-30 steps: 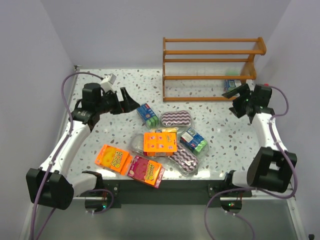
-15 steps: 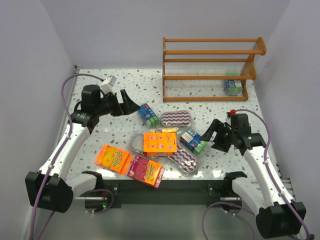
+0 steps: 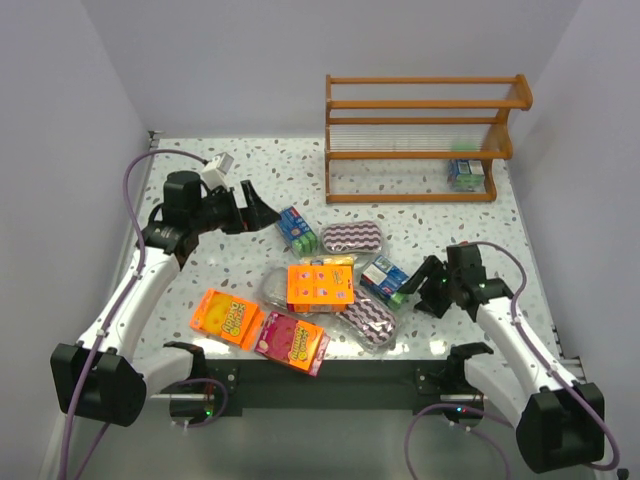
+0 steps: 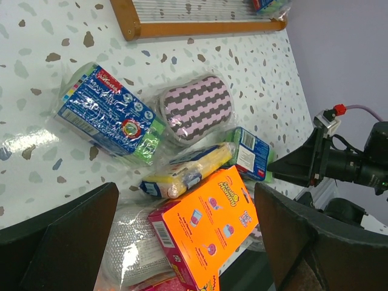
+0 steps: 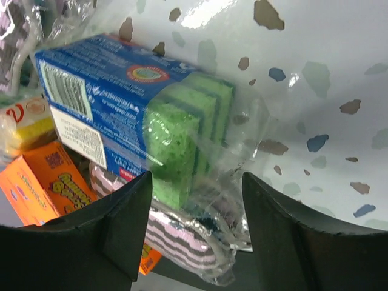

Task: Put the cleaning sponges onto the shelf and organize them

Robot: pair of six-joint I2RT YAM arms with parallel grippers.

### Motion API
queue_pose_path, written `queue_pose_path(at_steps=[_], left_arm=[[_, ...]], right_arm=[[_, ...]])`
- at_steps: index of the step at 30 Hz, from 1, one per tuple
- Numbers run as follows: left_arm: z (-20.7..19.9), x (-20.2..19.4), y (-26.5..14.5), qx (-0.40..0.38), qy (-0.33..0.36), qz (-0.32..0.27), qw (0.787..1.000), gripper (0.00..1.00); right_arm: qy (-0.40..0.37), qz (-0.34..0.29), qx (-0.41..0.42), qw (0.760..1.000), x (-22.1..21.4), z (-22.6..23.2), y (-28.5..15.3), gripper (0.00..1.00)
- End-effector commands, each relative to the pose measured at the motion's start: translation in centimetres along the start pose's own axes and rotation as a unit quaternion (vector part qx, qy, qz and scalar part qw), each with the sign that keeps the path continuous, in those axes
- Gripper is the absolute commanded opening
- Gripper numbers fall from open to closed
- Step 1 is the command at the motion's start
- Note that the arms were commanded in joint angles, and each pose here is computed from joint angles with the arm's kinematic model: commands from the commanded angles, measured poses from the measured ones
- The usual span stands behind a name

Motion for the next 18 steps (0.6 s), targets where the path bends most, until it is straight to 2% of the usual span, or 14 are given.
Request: queue_pose_path(at_steps=[1,4,7,8,10,11,13,18], left_arm=[[-1.0,0.9,-0.4,-0.016,0.007,-0.019,1.000,1.00],[-0.9,0.8,-0.4,-0.012,0.005,-0.018,1.000,1.00],[-0.7,0.6,-0.4,-0.009,0.003,-0.018,1.000,1.00],[-0.6,0.4,-0.4,-0.007,0.001,-0.016,1.000,1.00],[-0.5,0.3,-0.4,-0.006,-0.001,-0.017,1.000,1.00],[-0.4,0.1,-0.3,-0.005,-0.004,-0.016,1.000,1.00],[-0.4,0.0,-0.4,-0.005,-0.004,-0.017,1.000,1.00],[-0.5,-0.1,-0.7,-0.005,-0.002,-0.021,1.000,1.00]], right_arm=[[0.052,-0.051,0.034,0.997,1.9,1.5,1.4,0.64],[0.071,-0.049,0.028,0.996,1.8,0.9,2.6,0.59],[0.079,-0.058,0.011,0.995,1.9,0.1,3.1,0.47],[0.081,-0.060,0.005,0.995,1.9,-0.2,3.2,0.38],[0.081,-0.066,-0.005,0.994,2.0,-0.6,3.2,0.26],[0.082,-0.064,-0.007,0.995,1.9,-0.7,3.1,0.14],[0.084,-0.067,-0.016,0.994,1.9,-0.9,2.6,0.02],[0.089,-0.087,-0.013,0.992,2.4,-0.2,0.2,0.00]])
Point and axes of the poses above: each gripper's point midway between its finger pads, its own y axis out along the fingers, its own z axis along the line the jaws close on, x = y × z, the point moved 3 cm from there along -y, back along the fingers, and after that the axes turned 2 degrees about y, right-handed, at the moved point
